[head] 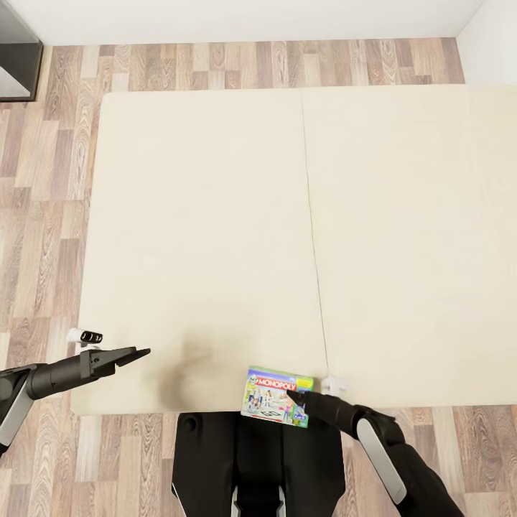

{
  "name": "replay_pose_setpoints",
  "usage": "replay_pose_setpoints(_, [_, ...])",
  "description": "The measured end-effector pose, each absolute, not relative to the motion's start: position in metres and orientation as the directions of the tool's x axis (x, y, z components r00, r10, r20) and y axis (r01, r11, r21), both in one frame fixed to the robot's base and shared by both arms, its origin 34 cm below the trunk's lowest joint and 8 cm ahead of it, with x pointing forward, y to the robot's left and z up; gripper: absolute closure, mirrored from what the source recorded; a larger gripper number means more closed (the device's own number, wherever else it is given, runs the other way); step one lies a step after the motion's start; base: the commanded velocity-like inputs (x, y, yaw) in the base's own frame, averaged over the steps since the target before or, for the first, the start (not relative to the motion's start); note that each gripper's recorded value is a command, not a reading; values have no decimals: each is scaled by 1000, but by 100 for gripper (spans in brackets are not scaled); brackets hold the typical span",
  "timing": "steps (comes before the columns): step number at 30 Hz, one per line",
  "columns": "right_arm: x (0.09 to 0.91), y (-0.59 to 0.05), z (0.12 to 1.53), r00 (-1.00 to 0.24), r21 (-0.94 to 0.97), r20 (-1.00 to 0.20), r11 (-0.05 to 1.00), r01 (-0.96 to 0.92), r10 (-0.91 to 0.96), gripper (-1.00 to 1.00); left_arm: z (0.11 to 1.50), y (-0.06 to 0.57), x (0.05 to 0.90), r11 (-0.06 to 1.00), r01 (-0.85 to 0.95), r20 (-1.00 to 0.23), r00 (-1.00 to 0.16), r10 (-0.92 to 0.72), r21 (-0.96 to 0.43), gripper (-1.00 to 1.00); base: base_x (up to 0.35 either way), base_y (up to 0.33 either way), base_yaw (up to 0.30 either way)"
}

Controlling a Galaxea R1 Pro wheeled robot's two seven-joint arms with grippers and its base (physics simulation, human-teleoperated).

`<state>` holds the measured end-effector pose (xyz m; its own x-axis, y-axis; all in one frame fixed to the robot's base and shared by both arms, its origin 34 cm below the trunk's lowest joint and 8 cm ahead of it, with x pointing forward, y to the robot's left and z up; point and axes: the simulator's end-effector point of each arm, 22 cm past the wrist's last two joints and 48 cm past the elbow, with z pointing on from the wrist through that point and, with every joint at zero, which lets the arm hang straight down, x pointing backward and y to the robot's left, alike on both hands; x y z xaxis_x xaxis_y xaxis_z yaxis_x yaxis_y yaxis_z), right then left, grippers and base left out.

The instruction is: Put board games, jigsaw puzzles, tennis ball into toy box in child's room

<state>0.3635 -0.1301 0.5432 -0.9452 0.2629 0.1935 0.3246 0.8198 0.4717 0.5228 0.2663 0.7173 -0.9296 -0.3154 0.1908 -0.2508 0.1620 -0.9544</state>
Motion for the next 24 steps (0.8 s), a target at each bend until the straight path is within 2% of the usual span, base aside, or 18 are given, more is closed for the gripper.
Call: replay_pose_setpoints(24, [384,-100,546,-947,517,176,794,321,269,-100,717,266,523,162,-251,191,-930,-315,-954,-100,0,0,0])
